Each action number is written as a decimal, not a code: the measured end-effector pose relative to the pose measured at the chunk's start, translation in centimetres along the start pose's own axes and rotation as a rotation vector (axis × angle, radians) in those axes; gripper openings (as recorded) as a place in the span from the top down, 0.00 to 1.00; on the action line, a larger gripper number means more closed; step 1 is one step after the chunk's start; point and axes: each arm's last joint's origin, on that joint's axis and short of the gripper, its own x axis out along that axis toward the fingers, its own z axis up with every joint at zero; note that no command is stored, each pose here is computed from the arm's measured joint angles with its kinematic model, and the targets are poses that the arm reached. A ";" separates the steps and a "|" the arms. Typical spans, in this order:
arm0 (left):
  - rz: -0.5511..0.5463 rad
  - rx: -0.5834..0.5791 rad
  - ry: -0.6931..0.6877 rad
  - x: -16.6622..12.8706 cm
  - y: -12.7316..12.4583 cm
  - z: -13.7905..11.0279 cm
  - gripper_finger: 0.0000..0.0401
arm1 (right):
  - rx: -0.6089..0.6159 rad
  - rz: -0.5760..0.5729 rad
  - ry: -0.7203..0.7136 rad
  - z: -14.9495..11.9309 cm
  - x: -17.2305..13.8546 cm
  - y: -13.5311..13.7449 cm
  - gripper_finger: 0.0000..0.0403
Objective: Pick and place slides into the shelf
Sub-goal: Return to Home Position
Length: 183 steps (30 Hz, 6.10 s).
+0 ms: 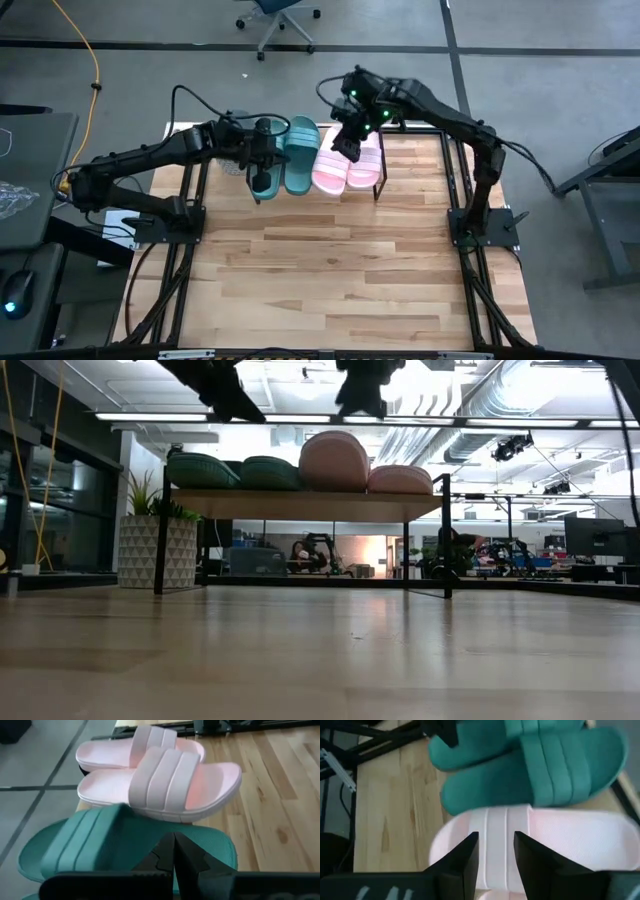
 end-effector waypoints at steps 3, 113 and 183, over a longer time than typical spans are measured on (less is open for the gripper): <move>-0.003 -0.005 0.010 0.2 -0.1 -0.3 1.00 | 0.057 0.002 -0.010 -1.6 0.9 0.1 0.72; -0.143 -0.062 0.218 5.3 -0.1 -2.9 1.00 | 0.079 -0.218 0.072 -7.3 8.4 5.3 0.72; -0.154 -0.085 0.072 2.8 -0.2 -1.2 1.00 | 0.291 -0.583 -0.057 -7.2 1.9 -0.1 0.72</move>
